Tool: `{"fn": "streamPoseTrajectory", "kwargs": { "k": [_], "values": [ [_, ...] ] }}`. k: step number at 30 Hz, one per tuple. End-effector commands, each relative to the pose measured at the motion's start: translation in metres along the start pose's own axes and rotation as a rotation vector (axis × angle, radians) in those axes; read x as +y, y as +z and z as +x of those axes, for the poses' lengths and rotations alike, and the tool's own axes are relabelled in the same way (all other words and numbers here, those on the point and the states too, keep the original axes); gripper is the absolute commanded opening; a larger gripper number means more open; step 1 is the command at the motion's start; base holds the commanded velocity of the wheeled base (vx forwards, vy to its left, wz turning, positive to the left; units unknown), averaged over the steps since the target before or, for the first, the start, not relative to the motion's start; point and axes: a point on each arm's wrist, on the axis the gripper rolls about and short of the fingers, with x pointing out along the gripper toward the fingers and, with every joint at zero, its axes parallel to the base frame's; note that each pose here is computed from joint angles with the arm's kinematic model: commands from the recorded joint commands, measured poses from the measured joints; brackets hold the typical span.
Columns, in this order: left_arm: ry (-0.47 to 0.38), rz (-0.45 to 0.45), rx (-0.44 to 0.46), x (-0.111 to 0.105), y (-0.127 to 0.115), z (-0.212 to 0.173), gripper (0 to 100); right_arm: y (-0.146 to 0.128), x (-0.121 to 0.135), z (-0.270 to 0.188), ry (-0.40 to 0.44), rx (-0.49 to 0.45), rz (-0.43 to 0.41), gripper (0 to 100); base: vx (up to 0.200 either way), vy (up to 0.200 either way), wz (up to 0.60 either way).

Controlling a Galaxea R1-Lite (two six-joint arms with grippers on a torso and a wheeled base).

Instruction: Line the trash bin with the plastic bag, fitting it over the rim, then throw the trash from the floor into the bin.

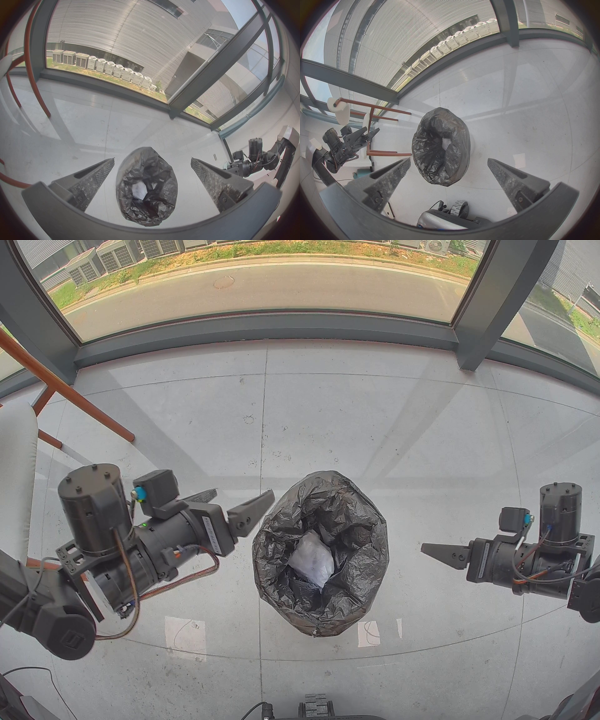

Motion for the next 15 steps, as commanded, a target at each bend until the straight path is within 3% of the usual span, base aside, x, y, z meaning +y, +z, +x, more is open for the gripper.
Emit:
{"fn": "streamPoseTrajectory", "kwargs": {
  "k": [1, 8, 15],
  "values": [
    [0.011, 0.002, -0.077, 0.003, 0.020, -0.014, 100, 0.004, -0.004, -0.020, -0.009, -0.059, 0.007, 100, 0.000, 0.000, 0.00],
    [0.007, 0.003, -0.175, 0.001, 0.040, -0.032, 100, 0.010, -0.011, -0.053, -0.038, -0.172, 0.018, 100, 0.000, 0.000, 0.00],
    [0.089, 0.018, -0.261, 0.018, 0.055, -0.064, 100, 0.017, -0.023, -0.098, -0.122, -0.348, 0.043, 100, 0.000, 0.000, 0.00]
  ]
}}
